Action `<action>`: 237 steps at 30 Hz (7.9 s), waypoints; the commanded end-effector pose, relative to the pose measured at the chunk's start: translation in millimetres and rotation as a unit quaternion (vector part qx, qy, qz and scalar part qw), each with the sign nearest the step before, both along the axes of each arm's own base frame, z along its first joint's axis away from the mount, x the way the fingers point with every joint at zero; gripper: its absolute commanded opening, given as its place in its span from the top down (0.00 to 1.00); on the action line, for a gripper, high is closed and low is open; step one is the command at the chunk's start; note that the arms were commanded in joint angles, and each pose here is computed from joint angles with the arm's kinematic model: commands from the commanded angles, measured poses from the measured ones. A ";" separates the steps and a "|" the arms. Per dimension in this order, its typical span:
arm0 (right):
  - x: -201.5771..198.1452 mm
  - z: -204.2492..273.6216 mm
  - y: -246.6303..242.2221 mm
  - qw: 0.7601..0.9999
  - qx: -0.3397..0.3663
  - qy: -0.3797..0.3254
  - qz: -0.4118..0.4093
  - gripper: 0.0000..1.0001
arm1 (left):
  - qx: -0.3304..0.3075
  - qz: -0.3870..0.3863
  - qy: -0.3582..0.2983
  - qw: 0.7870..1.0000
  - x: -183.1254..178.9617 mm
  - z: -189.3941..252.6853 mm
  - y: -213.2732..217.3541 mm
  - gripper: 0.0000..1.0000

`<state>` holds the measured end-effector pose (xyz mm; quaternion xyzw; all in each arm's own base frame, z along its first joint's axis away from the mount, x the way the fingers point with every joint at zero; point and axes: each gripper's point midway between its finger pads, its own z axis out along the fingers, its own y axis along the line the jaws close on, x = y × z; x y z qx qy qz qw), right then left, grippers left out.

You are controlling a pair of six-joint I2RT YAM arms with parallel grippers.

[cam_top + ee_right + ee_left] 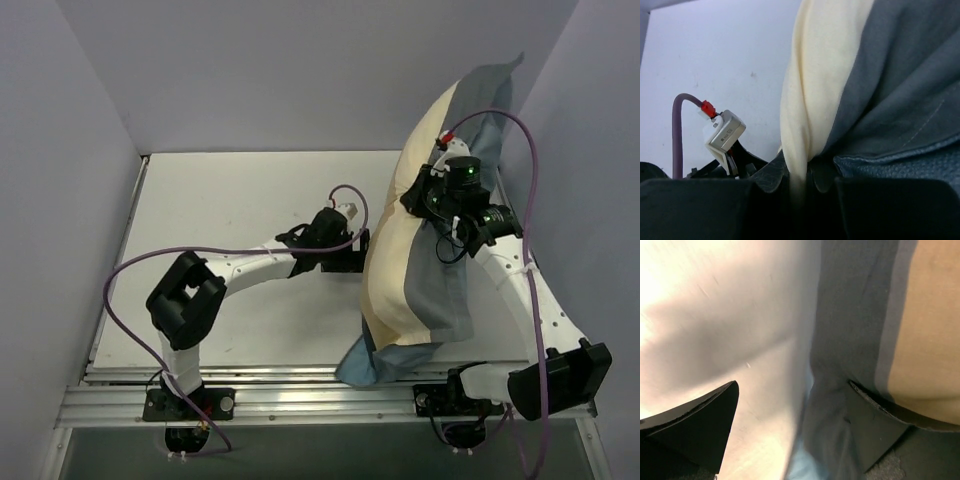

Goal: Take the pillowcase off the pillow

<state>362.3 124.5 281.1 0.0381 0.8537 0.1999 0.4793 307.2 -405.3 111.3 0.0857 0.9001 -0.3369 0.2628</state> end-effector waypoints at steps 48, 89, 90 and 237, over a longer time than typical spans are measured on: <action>-41.5 -57.9 9.9 0.996 -0.086 0.002 -0.040 0.02 | -0.024 0.087 -0.065 0.994 -25.8 91.2 111.1 0.00; -71.7 -100.5 22.0 0.998 -0.028 0.058 -0.010 0.02 | -0.042 0.108 -0.090 0.989 83.6 92.7 107.1 0.00; -73.4 -105.2 25.1 0.998 -0.026 0.063 -0.005 0.02 | -0.065 0.100 -0.081 0.990 85.1 91.1 97.0 0.03; -13.9 -154.7 68.9 0.996 -0.082 0.012 -0.019 1.00 | 0.293 0.255 -0.226 0.893 69.5 77.2 134.2 0.27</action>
